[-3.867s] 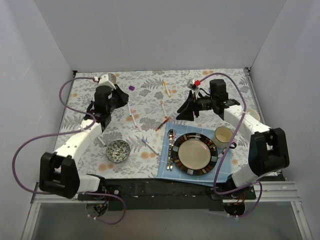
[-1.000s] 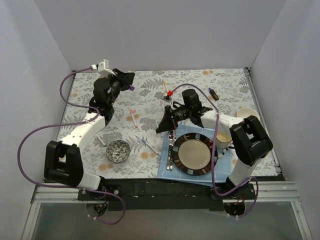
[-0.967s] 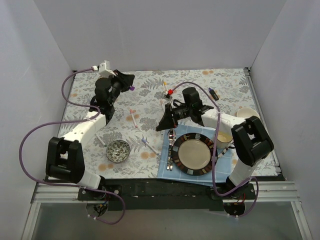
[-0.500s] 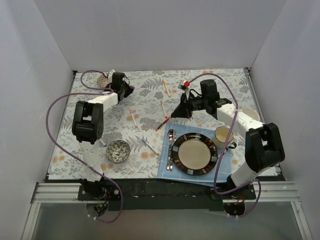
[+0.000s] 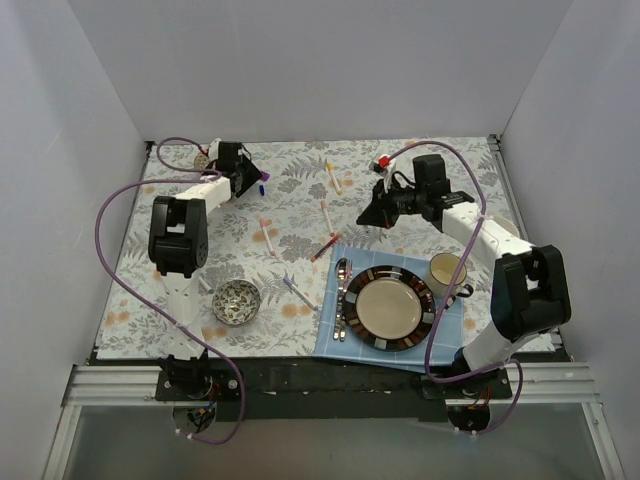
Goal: Open the pen caps
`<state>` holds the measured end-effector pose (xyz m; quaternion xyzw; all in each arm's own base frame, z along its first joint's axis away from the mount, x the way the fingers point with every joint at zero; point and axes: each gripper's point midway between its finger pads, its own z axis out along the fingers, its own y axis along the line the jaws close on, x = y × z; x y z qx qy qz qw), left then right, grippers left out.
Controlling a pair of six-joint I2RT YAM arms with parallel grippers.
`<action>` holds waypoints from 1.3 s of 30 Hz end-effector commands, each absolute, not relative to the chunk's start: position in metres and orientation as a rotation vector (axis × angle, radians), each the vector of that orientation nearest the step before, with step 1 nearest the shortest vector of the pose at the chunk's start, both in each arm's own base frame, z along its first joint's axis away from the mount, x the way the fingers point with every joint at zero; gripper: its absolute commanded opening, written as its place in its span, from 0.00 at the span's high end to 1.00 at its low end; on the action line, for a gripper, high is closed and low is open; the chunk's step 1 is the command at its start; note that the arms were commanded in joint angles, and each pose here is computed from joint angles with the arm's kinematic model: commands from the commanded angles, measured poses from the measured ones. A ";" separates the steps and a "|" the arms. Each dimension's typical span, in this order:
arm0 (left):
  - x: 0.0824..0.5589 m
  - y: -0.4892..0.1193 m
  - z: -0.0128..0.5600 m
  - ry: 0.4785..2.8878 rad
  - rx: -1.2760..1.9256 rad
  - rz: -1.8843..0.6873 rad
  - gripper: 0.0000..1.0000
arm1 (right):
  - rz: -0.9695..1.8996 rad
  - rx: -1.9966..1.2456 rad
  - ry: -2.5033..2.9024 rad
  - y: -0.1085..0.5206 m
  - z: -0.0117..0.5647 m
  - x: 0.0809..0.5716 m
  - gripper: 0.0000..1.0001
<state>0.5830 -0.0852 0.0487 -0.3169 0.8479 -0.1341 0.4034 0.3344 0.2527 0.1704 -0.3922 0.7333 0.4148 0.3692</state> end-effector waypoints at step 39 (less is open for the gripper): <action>0.348 -0.127 0.213 2.000 -0.153 -0.896 0.02 | 0.520 -1.012 2.122 0.186 0.139 0.502 0.44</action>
